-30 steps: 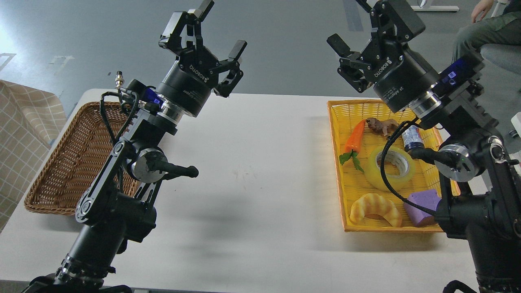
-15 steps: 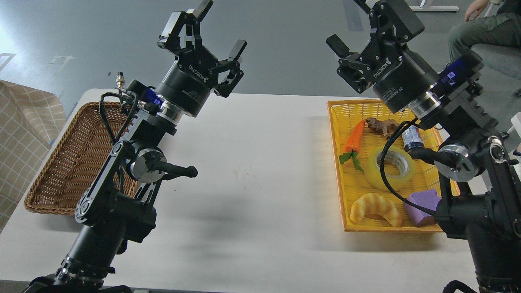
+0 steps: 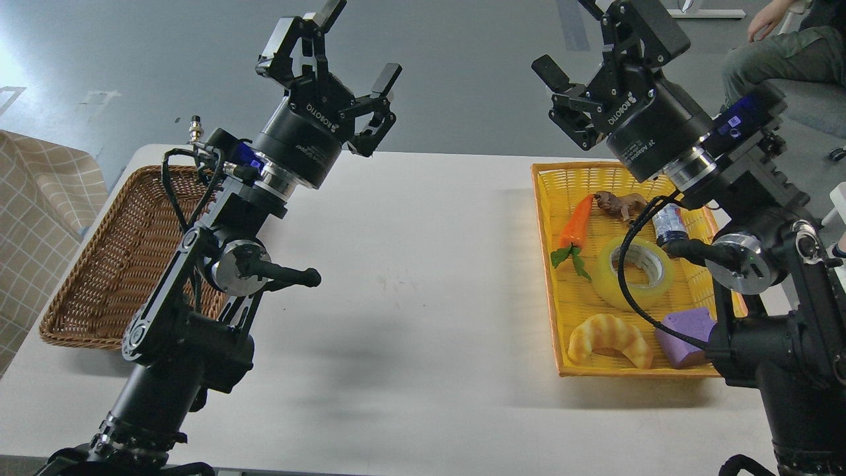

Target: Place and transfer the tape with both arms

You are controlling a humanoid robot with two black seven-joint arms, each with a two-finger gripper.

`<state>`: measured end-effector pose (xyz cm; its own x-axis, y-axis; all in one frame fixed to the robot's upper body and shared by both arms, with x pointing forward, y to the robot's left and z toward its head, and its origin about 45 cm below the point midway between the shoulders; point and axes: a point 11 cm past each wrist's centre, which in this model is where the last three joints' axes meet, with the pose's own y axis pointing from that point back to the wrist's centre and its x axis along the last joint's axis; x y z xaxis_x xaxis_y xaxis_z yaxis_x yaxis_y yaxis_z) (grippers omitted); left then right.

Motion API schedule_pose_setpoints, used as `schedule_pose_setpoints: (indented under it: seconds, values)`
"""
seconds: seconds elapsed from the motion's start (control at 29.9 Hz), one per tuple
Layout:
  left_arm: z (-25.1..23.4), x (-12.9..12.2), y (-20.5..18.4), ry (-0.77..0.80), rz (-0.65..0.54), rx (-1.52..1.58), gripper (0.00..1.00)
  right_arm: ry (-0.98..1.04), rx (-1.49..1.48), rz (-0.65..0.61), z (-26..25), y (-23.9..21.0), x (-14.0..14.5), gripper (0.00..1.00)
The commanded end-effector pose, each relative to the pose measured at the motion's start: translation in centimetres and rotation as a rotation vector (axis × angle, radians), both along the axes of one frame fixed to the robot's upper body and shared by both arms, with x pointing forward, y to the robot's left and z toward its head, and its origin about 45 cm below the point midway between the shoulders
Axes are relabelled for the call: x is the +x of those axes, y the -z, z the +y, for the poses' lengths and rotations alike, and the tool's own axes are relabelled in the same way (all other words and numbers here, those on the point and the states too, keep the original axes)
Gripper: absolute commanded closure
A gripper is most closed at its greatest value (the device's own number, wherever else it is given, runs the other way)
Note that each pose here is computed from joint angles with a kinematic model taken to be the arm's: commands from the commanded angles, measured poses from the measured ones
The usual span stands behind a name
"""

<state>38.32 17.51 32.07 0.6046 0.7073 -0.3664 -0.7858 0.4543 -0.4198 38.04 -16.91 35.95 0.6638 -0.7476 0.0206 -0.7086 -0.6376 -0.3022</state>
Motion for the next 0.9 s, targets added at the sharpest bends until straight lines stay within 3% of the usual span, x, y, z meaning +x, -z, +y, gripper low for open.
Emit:
schedule_pose_setpoints:
  seconds: [0.0,0.87]
  values:
    - [-0.02,0.02,-0.06,0.001,-0.001,0.000,0.02,-0.001,-0.001,0.002,0.04,0.06,-0.02,0.00]
    - [-0.04,-0.03,0.08,0.001,0.002,0.001,0.02,-0.010,-0.001,-0.004,0.12,-0.03,-0.26,0.00]
